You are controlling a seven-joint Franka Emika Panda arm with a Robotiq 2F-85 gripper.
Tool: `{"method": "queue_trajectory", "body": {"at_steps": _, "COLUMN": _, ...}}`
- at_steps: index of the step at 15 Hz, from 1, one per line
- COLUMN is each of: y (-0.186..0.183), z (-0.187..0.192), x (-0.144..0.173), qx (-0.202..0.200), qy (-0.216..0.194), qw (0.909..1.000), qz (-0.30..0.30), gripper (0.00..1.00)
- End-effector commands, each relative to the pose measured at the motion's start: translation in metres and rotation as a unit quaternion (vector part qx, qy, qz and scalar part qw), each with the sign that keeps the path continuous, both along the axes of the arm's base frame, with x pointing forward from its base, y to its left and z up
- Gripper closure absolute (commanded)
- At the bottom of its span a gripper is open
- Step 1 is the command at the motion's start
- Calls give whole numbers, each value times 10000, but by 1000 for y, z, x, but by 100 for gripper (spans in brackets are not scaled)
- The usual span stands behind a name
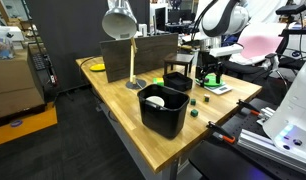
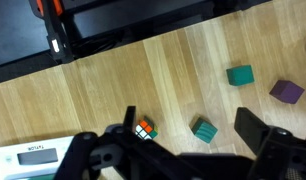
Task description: Move the Rubik's cube to the left side of the table
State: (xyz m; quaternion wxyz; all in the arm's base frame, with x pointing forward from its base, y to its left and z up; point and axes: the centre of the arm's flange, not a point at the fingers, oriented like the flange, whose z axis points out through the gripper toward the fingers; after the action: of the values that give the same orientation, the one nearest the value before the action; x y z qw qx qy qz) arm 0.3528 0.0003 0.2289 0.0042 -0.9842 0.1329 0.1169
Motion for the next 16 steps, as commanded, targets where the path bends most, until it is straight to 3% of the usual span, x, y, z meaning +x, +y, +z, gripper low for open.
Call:
{"method": "queue_trajectory", "body": {"at_steps": 1, "y": 0, "z": 0, "x": 0, "qx": 0, "qy": 0, "qw": 10000, "qz": -1, "gripper": 0}}
{"method": "queue_trajectory", "body": {"at_steps": 16, "y": -25, "z": -65, "x": -5, "qx": -378, "qy": 583, "qw": 9965, "qz": -475, "gripper": 0}}
